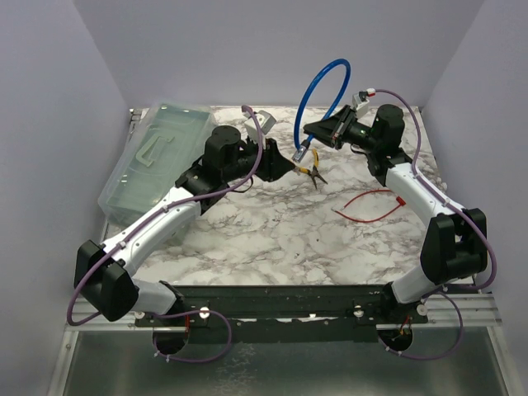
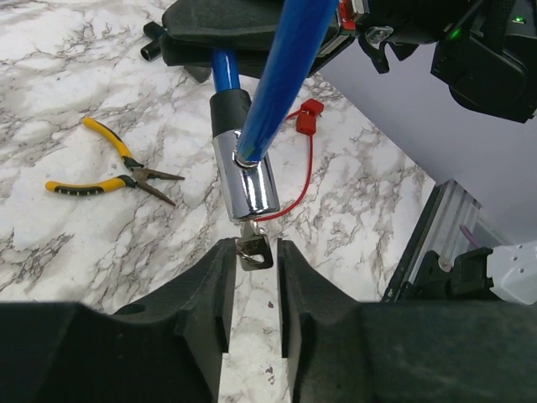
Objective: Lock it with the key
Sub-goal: Lock the lock.
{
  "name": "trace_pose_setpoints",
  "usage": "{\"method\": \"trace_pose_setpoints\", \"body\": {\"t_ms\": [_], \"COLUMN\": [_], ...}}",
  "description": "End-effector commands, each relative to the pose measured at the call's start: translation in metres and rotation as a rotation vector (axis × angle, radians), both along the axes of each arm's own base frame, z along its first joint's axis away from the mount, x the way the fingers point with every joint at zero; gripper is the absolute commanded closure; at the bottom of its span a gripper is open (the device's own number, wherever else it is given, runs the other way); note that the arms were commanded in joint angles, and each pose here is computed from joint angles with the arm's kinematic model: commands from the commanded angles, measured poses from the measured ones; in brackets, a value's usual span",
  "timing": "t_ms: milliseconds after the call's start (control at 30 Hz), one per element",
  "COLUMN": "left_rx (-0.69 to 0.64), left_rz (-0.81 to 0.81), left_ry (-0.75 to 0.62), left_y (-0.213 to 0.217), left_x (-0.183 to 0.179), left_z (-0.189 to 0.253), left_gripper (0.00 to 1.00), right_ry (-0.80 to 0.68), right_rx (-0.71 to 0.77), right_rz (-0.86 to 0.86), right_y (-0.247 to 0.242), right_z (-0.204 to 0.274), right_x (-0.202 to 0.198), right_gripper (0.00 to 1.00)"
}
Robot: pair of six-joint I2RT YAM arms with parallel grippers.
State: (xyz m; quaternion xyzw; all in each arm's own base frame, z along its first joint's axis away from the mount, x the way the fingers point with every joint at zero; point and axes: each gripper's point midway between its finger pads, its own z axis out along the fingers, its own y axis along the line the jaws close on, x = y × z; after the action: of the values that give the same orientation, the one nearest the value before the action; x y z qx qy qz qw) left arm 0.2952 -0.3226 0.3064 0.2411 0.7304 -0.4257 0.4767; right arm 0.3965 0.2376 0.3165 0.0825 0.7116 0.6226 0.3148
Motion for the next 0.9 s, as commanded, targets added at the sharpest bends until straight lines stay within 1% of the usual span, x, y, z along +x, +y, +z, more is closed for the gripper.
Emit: {"method": "trace_pose_setpoints", "body": {"t_ms": [0, 133, 300, 400, 467, 500, 567, 800, 867], "left_rx": [-0.039, -0.043, -0.059, -0.079, -0.097, -0.104, -0.143, -0.277, -0.299], "left_rz": [0.029, 0.034, 0.016, -0.005, -0.029, -0.035, -0.063, -0.164, -0.174], "left_ry": [-0.006, 0.009, 0.024, 0.04, 0.056, 0.071, 0.071, 0.163, 0.165], "left_y": [-0.004, -0.005, -0.007, -0.009, -0.01, -0.01, -0.013, -0.012, -0.01], "left_x": [0.007, 0.007, 0.004, 0.0, -0.005, -0.007, -0.011, -0.024, -0.026], "left_z": [0.017, 0.015, 0.018, 0.022, 0.023, 0.023, 0.031, 0.043, 0.046], "left_gripper": [0.72, 0.74, 0.84, 0.9, 0.99, 1.0, 1.0, 1.0, 1.0], "right_ry": [-0.063, -0.07, -0.076, -0.082, -0.096, -0.106, -0.122, -0.178, -0.18], "right_rx": [0.038, 0.045, 0.053, 0.059, 0.065, 0.07, 0.079, 0.098, 0.099], "right_rz": [-0.004, 0.002, 0.005, 0.005, 0.011, 0.012, 0.018, 0.036, 0.035], "right_y": [-0.004, -0.003, -0.003, -0.003, -0.003, -0.003, -0.003, -0.003, -0.003], "right_z": [0.024, 0.026, 0.026, 0.028, 0.031, 0.032, 0.036, 0.047, 0.047], "right_x": [-0.001, -0.004, -0.005, -0.005, -0.006, -0.006, -0.008, -0.013, -0.013], "right_gripper": [0.99, 0.99, 0.99, 0.99, 0.99, 0.99, 0.99, 0.99, 0.99]}}
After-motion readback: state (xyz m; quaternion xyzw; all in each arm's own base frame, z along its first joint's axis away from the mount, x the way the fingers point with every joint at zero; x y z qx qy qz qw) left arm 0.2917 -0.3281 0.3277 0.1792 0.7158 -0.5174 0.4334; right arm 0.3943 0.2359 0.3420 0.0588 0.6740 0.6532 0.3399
